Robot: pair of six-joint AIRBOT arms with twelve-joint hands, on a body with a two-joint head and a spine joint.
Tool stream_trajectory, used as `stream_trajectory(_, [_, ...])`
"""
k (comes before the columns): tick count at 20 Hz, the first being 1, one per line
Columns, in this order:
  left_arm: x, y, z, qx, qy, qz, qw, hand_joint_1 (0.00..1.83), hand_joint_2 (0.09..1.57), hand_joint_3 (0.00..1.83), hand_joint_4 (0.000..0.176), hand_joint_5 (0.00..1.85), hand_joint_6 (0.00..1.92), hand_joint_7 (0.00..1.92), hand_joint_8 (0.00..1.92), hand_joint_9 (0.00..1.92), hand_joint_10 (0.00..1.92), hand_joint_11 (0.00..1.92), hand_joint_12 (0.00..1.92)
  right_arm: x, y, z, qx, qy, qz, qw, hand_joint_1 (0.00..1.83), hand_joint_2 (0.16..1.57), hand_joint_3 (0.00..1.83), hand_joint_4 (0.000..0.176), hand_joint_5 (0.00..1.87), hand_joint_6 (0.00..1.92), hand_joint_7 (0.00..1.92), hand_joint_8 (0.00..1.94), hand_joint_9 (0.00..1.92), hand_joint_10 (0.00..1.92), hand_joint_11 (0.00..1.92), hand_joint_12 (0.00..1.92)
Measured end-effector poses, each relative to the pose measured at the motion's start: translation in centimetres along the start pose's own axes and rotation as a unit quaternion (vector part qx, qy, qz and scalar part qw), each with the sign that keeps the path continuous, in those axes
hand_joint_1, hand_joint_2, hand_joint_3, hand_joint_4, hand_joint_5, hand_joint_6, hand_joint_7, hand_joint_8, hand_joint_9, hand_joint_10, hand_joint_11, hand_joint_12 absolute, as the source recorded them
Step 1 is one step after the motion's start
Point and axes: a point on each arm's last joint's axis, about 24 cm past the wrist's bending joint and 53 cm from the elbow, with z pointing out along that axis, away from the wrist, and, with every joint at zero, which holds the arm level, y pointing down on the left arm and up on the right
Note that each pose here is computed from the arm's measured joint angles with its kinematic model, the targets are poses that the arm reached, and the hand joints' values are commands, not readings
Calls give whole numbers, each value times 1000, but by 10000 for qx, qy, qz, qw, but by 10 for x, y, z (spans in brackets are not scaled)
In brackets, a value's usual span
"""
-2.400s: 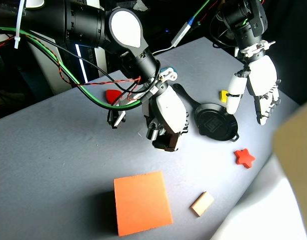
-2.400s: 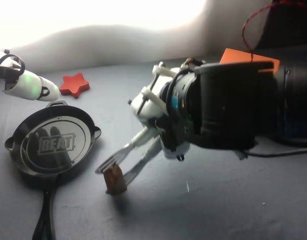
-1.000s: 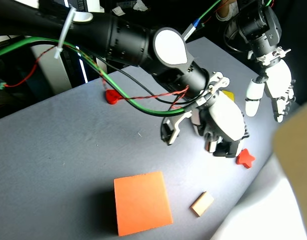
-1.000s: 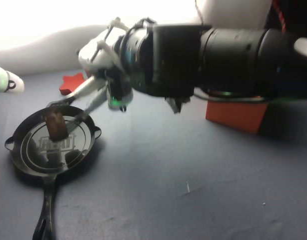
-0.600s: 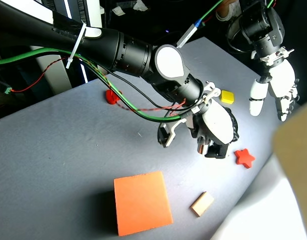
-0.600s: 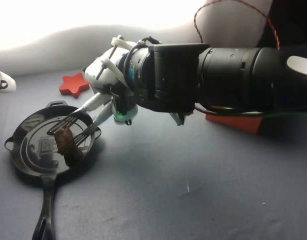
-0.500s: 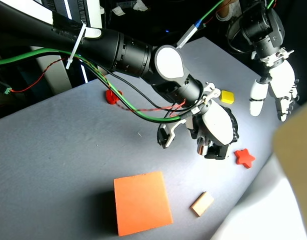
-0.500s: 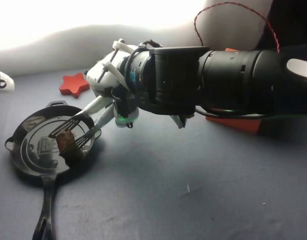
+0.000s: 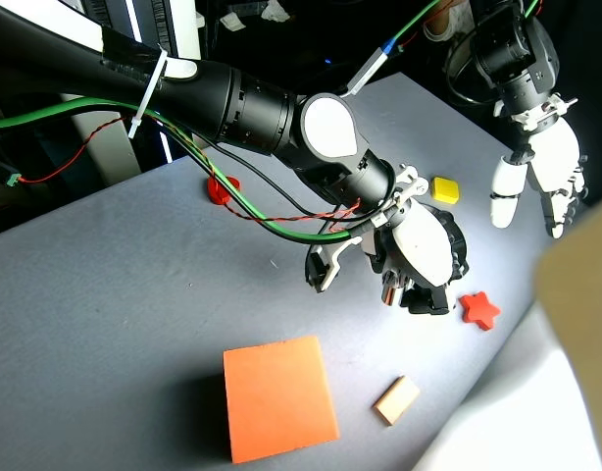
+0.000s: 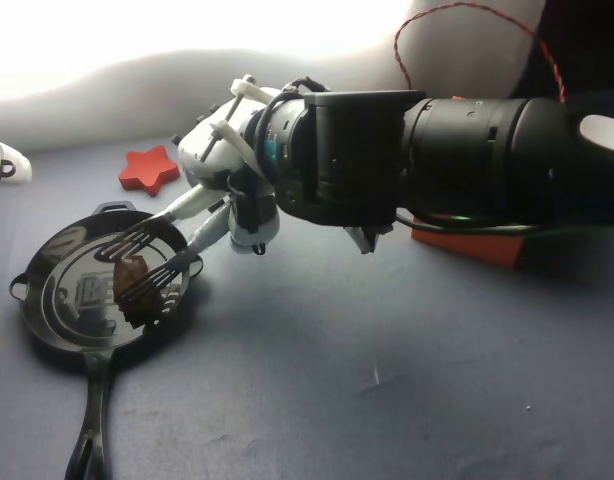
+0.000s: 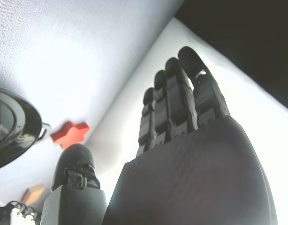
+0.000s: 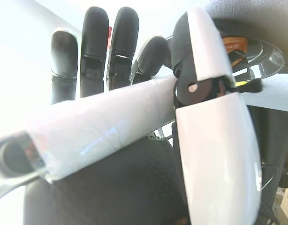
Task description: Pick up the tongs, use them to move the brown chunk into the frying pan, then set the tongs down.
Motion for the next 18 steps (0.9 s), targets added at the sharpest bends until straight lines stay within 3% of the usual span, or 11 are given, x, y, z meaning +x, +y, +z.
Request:
stream_trajectory(6, [2, -3, -1, 34, 20, 11, 10000, 0, 1195, 0, 22, 116, 2, 206, 3, 244, 3, 0, 757, -25, -8, -18, -23, -173, -19, 9998, 980, 1145, 0, 0, 385, 730, 552, 530, 347, 919, 0, 1670])
stream_trajectory(13, [8, -15, -7, 139, 78, -17, 9999, 0, 1198, 1, 23, 125, 8, 211, 9, 239, 5, 0, 715, -26, -3, -68, -395, -173, -299, 9986, 982, 1157, 0, 0, 385, 742, 544, 554, 341, 951, 0, 1671])
stream_trajectory(15, [10, -23, -11, 234, 98, -25, 9997, 0, 1196, 0, 21, 121, 4, 196, 1, 235, 2, 0, 700, -22, -9, -77, -422, -154, -375, 9983, 994, 1157, 0, 0, 408, 746, 569, 571, 374, 962, 0, 1704])
stream_trajectory(18, [19, -32, -17, 341, 184, 30, 9992, 0, 1192, 0, 19, 130, 6, 206, 4, 239, 3, 0, 701, 9, -19, -90, -652, 58, -675, 9956, 992, 1175, 0, 0, 407, 758, 568, 604, 367, 991, 0, 1717])
